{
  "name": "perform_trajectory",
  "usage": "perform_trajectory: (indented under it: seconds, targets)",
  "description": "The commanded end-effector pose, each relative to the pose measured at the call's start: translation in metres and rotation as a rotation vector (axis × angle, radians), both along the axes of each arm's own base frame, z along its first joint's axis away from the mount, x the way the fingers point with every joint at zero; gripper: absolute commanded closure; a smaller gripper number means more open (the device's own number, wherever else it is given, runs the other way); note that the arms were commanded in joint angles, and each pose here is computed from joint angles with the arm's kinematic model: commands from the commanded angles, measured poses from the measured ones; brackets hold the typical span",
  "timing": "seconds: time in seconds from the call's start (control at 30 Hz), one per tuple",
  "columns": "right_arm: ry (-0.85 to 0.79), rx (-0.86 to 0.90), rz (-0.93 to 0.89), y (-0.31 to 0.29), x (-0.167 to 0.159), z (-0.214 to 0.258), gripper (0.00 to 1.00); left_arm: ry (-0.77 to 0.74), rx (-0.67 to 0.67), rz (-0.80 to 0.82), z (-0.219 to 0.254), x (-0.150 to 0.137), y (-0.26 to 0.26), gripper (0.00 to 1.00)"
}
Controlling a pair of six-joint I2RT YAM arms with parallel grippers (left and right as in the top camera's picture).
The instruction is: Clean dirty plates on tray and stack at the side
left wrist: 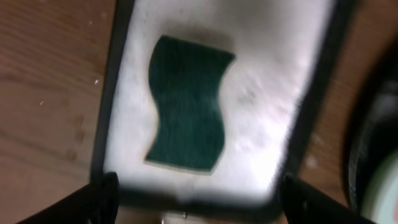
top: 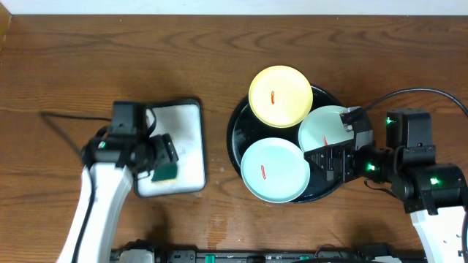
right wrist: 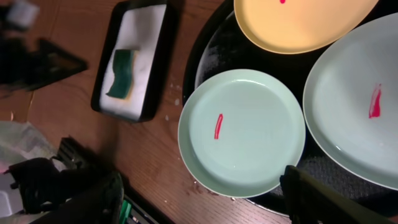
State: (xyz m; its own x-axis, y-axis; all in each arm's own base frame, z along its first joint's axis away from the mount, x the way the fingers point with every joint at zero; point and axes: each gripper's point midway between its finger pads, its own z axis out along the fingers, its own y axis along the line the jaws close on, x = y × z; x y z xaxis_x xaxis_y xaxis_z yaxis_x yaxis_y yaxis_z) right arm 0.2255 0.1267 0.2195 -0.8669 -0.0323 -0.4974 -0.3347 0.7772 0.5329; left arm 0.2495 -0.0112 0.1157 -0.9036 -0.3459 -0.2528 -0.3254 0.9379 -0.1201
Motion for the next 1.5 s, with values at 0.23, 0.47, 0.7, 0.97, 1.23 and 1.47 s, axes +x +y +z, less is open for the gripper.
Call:
perform_trajectory:
  seconds: [0.23,0.47,0.7,0.97,1.23,1.47]
  targets:
    - [-0.023,0.018,0.024,0.003,-0.002,0.009,0.23,0.134,0.077,0.020,-0.093,0.047,0.012,0.43]
    - [-0.013,0.016,0.024,0.003,-0.004,0.008,0.22,0.144,0.016,-0.004,-0.113,0.059,0.001,0.93]
    - [-0.008,0.016,0.024,0.003,-0.005,0.007,0.22,0.003,-0.023,-0.022,-0.069,0.073,-0.006,0.73]
    - [-0.006,0.016,0.024,0.003,-0.005,0.007,0.22,0.062,-0.022,-0.020,-0.050,0.041,-0.005,0.39]
    - [-0.006,0.016,0.024,0.003,-0.005,0.007,0.23,0.220,-0.115,-0.008,-0.092,0.000,-0.020,0.37]
    - [-0.005,0.016,0.024,0.003,-0.006,0.007,0.23,0.177,-0.117,0.007,-0.118,-0.003,-0.020,0.52]
